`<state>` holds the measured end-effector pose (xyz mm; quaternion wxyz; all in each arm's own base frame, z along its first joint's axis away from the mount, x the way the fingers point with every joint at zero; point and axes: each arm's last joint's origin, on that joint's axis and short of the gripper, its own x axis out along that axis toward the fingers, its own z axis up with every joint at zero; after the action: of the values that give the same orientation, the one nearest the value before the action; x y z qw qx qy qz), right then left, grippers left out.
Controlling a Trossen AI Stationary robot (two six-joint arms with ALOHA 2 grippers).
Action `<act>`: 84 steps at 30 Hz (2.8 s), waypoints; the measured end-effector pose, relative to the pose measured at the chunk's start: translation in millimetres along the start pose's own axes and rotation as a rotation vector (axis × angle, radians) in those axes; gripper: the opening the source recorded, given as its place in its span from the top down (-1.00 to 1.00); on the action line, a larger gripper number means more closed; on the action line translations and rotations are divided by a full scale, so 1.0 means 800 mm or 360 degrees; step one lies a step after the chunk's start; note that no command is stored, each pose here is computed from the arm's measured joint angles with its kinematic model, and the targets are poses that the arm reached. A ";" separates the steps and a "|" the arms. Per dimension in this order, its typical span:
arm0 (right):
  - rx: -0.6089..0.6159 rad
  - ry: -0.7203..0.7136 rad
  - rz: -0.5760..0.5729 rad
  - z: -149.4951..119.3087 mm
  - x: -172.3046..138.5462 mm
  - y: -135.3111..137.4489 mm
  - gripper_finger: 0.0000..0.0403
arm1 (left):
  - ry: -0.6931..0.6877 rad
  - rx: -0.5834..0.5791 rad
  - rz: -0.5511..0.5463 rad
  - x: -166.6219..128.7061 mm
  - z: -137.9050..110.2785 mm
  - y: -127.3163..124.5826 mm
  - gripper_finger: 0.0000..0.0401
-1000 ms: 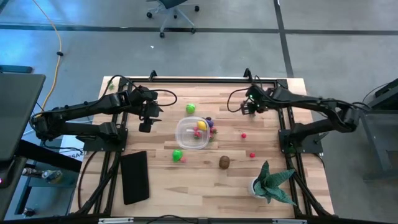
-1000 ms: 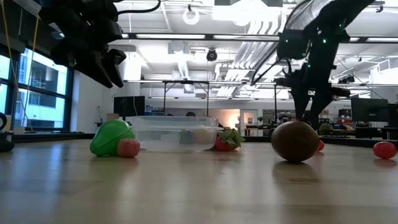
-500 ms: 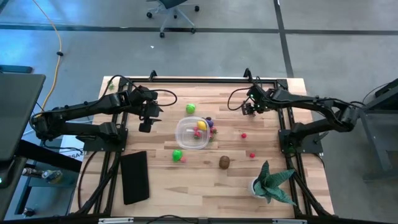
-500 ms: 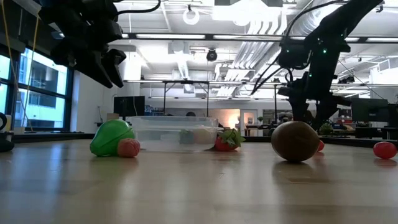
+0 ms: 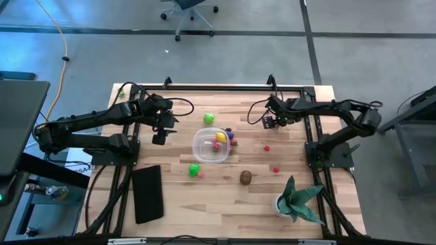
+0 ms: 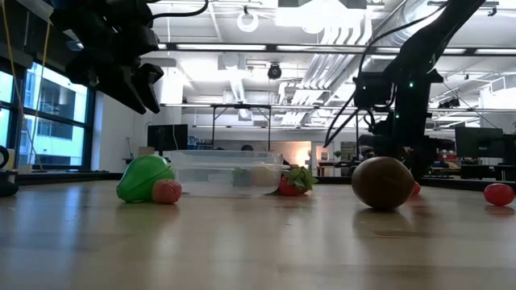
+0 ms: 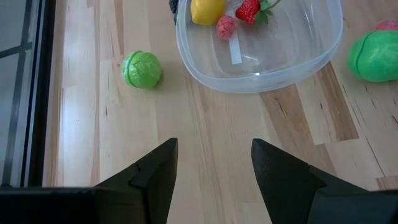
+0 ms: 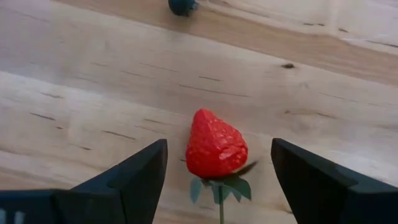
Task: Pick and placing Produce into tupperware
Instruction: Put the top right strawberry into the transparent bin
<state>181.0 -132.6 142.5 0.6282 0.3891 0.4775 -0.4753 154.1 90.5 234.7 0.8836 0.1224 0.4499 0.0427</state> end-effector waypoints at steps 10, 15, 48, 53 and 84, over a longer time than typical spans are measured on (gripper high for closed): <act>-0.0021 -0.0020 -0.0046 0.002 0.007 0.001 -0.38 | 0.0000 0.0000 0.0000 0.000 0.000 0.000 0.04; -0.0044 -0.0006 -0.0026 0.001 0.007 0.002 -0.26 | 0.0000 0.0000 0.0000 0.000 0.000 0.000 0.04; -0.0166 -0.0092 0.0150 -0.001 -0.007 0.017 0.40 | 0.0000 0.0000 0.0000 0.000 0.000 0.000 0.04; -0.0290 -0.0300 0.0363 -0.004 -0.036 0.033 0.41 | 0.0000 0.0000 0.0000 0.000 0.000 0.000 0.04; -0.1578 -0.0634 0.0929 -0.053 -0.080 0.269 0.41 | 0.0000 0.0000 0.0000 0.000 0.000 0.000 0.04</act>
<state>374.1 -25.7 201.8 0.9162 0.0687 0.3888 -0.0681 154.1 90.5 234.7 0.8837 0.1224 0.4498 0.0426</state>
